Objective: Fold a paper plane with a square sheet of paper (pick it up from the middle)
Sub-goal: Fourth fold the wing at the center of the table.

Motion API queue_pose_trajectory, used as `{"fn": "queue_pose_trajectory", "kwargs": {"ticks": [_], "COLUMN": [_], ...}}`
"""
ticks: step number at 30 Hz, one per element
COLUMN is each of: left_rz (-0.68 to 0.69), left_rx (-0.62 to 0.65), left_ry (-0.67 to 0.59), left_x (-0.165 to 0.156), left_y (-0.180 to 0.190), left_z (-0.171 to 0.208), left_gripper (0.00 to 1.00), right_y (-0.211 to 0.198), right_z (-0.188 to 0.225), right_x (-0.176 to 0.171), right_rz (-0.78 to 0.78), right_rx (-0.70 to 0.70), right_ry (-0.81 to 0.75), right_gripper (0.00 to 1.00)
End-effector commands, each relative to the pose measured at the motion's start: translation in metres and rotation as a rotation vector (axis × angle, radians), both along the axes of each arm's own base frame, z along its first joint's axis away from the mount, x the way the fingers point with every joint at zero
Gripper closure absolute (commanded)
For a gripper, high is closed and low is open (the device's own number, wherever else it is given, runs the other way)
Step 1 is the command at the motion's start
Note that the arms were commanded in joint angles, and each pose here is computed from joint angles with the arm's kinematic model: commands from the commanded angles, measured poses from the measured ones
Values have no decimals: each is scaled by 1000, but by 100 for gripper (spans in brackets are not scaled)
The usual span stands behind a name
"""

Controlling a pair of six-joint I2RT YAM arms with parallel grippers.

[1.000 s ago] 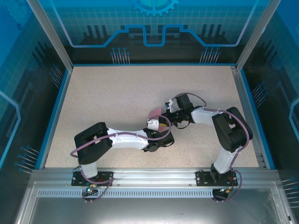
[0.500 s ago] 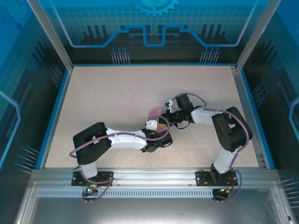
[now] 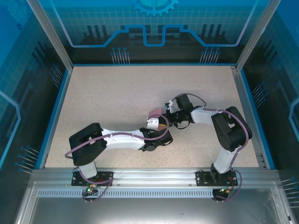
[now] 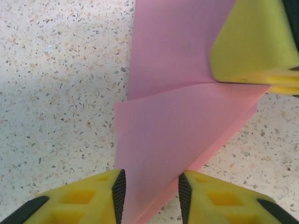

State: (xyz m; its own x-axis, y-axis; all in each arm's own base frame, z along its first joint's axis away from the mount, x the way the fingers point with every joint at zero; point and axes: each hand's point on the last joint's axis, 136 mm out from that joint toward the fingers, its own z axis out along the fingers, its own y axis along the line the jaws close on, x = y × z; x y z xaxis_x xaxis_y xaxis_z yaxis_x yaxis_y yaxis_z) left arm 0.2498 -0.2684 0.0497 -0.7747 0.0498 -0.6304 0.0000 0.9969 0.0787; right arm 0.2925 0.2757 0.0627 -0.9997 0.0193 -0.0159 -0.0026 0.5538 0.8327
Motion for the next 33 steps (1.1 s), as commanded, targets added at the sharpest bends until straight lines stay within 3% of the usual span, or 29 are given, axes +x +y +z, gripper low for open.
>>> {"fn": "queue_pose_trajectory", "kwargs": {"ticks": [1, 8, 20, 25, 33], "left_rz": [10, 37, 33, 5, -86], "left_rx": [-1, 26, 4, -46, -212], "left_ry": [3, 18, 40, 36, 71], "left_x": [0, -3, -5, -1, 2], "left_y": [4, 13, 12, 8, -5], "left_z": [2, -5, -11, -8, -6], "left_gripper": [67, 69, 84, 87, 90], "right_y": [0, 0, 1, -3, -31], "right_z": [0, 2, 6, 13, 34], "right_x": [3, 4, 5, 5, 11], "right_rz": [8, 9, 8, 4, -56], "right_rx": [7, 8, 11, -1, -35], "right_ry": [14, 13, 4, -17, -81], "right_gripper": [94, 94, 91, 85, 64]}}
